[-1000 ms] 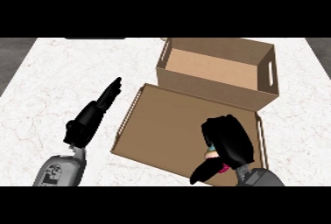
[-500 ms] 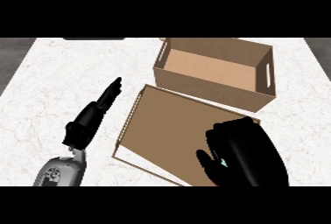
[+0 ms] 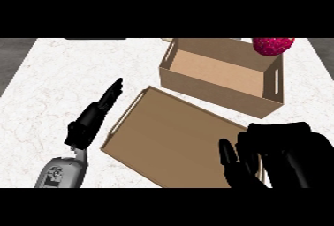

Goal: Pick the cupcake from the tray and place it in the cardboard box

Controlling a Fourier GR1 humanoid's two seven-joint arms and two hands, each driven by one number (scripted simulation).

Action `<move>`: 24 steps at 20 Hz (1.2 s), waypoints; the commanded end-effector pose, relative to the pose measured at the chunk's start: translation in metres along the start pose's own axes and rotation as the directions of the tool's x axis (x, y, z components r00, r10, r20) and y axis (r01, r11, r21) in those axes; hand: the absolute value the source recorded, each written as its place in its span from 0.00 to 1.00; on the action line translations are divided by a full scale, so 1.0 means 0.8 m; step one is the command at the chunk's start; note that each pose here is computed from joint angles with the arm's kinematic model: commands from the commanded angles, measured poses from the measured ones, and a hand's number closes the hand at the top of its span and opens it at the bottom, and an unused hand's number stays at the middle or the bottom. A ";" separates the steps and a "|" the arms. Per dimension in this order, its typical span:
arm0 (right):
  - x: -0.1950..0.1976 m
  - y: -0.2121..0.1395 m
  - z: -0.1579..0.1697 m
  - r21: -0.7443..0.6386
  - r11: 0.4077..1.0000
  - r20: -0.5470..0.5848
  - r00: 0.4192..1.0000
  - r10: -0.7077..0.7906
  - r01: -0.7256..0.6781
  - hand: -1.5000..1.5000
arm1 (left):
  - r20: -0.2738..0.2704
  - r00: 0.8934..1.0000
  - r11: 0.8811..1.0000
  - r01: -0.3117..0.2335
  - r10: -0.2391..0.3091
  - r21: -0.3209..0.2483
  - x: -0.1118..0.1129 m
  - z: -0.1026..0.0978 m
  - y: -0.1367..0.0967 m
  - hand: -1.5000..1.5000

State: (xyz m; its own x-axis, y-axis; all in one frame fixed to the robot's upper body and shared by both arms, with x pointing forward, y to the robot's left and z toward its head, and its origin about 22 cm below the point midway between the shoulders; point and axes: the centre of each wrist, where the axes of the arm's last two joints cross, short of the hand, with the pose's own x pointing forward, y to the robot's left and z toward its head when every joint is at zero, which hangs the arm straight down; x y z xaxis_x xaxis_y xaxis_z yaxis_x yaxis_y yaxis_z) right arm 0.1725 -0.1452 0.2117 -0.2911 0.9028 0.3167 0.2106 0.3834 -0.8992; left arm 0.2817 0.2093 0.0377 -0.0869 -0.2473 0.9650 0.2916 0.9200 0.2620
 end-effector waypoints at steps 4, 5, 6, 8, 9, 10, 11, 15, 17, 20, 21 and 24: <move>-0.018 -0.032 -0.061 -0.069 0.997 -0.087 0.995 -0.047 0.042 1.00 | 0.005 1.000 1.000 0.014 -0.014 -0.003 -0.006 -0.012 0.007 0.50; -0.007 -0.020 -0.051 -0.082 0.996 -0.096 0.995 -0.033 0.025 1.00 | 0.002 1.000 1.000 -0.008 0.008 -0.006 0.004 0.004 0.012 0.50; -0.007 -0.033 -0.064 -0.086 0.996 -0.088 0.995 -0.047 0.039 1.00 | -0.004 1.000 1.000 0.001 -0.001 0.002 0.005 -0.012 0.006 0.50; -0.028 -0.042 -0.088 -0.110 0.992 -0.100 0.993 -0.066 0.055 1.00 | 0.008 1.000 1.000 -0.004 0.004 -0.021 0.000 0.023 -0.015 0.50; -0.023 -0.045 -0.102 -0.095 0.994 -0.105 0.993 -0.056 0.046 1.00 | 0.009 1.000 1.000 0.014 -0.014 0.009 0.013 0.002 -0.006 0.50; -0.035 -0.031 -0.094 -0.079 0.996 -0.103 0.993 -0.052 0.044 1.00 | 0.014 1.000 1.000 0.003 -0.003 0.000 0.012 -0.001 0.011 0.50; -0.035 -0.052 -0.120 -0.106 0.992 -0.110 0.991 -0.081 0.069 1.00 | 0.024 1.000 1.000 0.008 -0.008 0.012 0.016 -0.006 -0.004 0.50; -0.025 -0.034 -0.148 -0.091 0.992 -0.119 0.988 -0.095 0.085 1.00 | -0.001 1.000 1.000 0.007 -0.008 -0.016 0.019 0.010 0.001 0.50; -0.047 -0.027 -0.154 -0.104 0.990 -0.126 0.986 -0.113 0.100 1.00 | -0.001 1.000 1.000 0.000 0.000 -0.008 0.012 -0.023 -0.003 0.50; -0.074 -0.034 -0.186 -0.118 0.987 -0.159 0.979 -0.125 0.107 1.00 | 0.002 1.000 1.000 -0.007 0.007 -0.001 -0.008 -0.005 0.014 0.50; -0.057 -0.010 -0.185 -0.118 0.990 -0.160 0.983 -0.091 0.072 1.00 | 0.012 1.000 1.000 -0.008 0.008 -0.009 0.017 0.000 -0.019 0.50; -0.084 -0.003 -0.223 -0.109 0.994 -0.190 0.981 -0.028 0.007 1.00 | 0.020 1.000 1.000 0.009 -0.009 -0.017 0.004 -0.012 -0.014 0.50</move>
State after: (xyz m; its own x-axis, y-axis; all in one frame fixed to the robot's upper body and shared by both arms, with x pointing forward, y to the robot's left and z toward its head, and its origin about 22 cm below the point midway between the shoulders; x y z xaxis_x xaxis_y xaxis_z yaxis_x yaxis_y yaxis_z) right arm 0.3272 -0.1682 0.2521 -0.1498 0.8917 0.4272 0.2980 0.4527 -0.8404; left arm 0.2841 0.2029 0.0428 -0.0977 -0.2453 0.9645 0.3022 0.9161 0.2635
